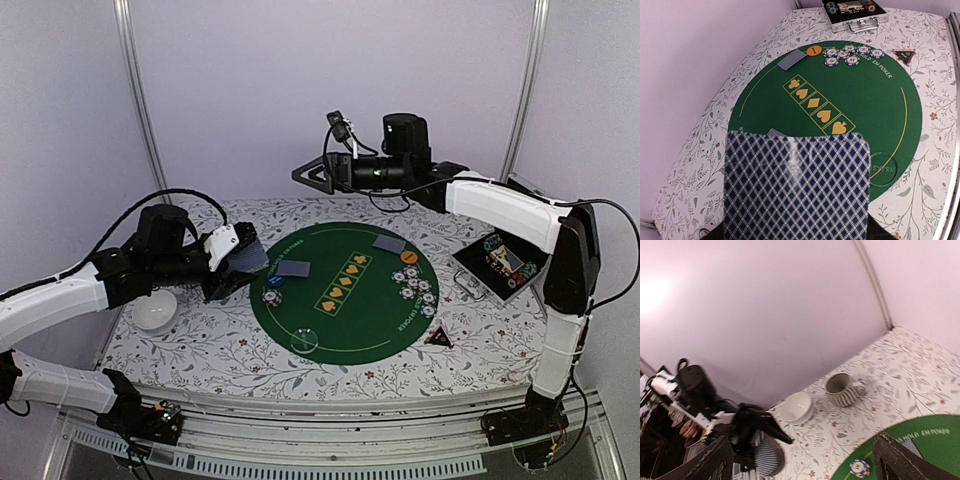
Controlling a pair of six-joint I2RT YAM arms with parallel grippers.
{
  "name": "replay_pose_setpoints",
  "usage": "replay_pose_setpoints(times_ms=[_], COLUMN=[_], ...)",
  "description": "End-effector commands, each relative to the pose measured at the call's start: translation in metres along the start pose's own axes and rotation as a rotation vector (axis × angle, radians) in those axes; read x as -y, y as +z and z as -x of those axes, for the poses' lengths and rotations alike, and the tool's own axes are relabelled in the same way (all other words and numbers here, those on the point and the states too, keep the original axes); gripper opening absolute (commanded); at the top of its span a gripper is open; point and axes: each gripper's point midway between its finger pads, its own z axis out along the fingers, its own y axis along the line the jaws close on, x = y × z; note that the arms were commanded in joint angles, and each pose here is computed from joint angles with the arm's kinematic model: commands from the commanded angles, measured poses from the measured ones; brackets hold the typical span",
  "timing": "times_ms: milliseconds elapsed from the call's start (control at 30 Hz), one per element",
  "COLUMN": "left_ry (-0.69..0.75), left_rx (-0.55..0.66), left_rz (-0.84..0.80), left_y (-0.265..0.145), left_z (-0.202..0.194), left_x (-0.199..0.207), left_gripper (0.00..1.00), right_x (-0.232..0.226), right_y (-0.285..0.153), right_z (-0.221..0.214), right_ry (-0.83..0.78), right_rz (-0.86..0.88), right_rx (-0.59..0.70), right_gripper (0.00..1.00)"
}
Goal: Distribute texas hold em gaming equipment
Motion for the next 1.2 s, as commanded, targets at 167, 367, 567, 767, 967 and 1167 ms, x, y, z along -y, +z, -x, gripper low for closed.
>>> replay_pose_setpoints(times_ms=[167, 367, 567, 767, 967, 1167], left_ry=[0.011, 0.015, 0.014, 0.015, 0.018, 0.018], left_rx=[0.032, 0.047, 0.049, 0.053, 0.057, 0.055], left_rz=[0.006, 0.009, 0.007, 0.018, 0.022, 0.025], left_y=[-0.001, -0.003, -0.003, -0.004, -0.005, -0.004], left_z=[0.007, 0.009, 0.010, 0.011, 0.012, 0.011], left_x=[-0.002, -0.002, -0.001, -0.003, -0.004, -0.004], left_gripper=[0.56, 0.56, 0.56, 0.56, 0.56, 0.56], right_x=[-0.053, -0.064, -0.047, -0.008, -0.004, -0.011], right_y=[0.055, 0.069, 0.087, 0.089, 0.074, 0.063], right_z=[-0.075, -0.099, -0.116, -0.121, -0.109, -0.091], right_ry=[0.040, 0.076, 0.081, 0.074, 0.000, -0.029], right_rz=[0.256, 0.345, 0.247, 0.037, -0.019, -0.012], right_rx=[-0.214, -0.290, -0.312, -0.347, -0.350, -0.324], right_gripper=[1.00, 0.97, 0.95, 0.87, 0.86, 0.79])
